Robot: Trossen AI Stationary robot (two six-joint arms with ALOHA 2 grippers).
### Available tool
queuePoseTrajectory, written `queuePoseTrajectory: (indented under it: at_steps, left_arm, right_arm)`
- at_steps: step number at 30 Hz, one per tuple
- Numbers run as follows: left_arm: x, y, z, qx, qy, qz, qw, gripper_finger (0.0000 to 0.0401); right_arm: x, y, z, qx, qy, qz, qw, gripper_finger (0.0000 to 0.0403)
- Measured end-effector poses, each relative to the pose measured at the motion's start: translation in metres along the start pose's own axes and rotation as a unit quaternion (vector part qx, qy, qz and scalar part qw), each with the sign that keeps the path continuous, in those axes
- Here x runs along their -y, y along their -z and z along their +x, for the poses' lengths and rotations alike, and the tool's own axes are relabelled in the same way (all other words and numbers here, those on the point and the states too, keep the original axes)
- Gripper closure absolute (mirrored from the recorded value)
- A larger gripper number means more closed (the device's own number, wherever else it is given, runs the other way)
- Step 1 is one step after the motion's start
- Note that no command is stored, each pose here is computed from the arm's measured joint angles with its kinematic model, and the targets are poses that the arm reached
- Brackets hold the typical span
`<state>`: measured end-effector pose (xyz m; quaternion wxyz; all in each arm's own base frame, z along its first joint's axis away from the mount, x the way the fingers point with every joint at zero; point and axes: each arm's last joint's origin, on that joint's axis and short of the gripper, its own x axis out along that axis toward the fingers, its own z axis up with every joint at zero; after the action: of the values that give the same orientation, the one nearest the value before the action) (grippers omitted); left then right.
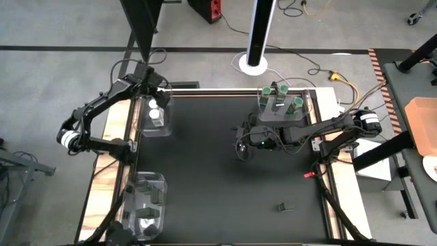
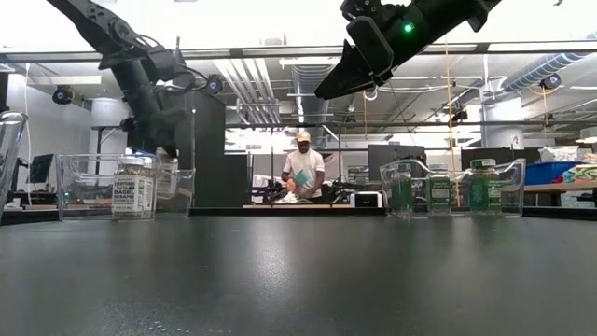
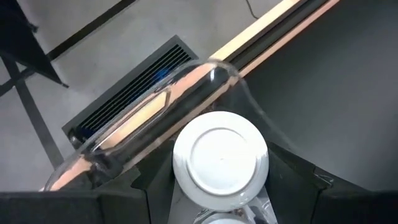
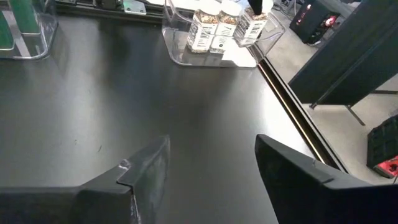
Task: Sort spices by type
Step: Put the white seasoning bottle into the top left transparent bin
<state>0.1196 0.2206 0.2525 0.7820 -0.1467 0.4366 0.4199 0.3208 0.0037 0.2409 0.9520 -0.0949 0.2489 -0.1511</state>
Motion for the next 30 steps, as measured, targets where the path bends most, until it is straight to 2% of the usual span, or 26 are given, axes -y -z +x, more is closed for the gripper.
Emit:
queuePoseTrajectory:
  at_steps: [8,12,23,30]
  left_arm:
    - [0.0,0.004,0.003,-0.009,-0.008,-0.007,1.0,0.0214]
    - [0.0,0.003,0.003,-0.008,-0.01,-0.007,1.0,0.0201]
    - [0.0,0.003,0.004,-0.007,-0.01,-0.013,1.0,0.0203]
    - [0.0,0.005,0.022,-0.037,-0.001,-0.017,0.999,0.0203]
  right_arm:
    - [0.0,0.0,0.0,0.0,0.0,0.0,1.0,0.0167]
    - [0.0,0.0,0.0,0.0,0.0,0.0,1.0,0.0163]
    - [0.0,0.0,0.0,0.0,0.0,-0.003,1.0,0.0168]
    - [0.0,0.0,0.0,0.0,0.0,-0.008,1.0,0.0156]
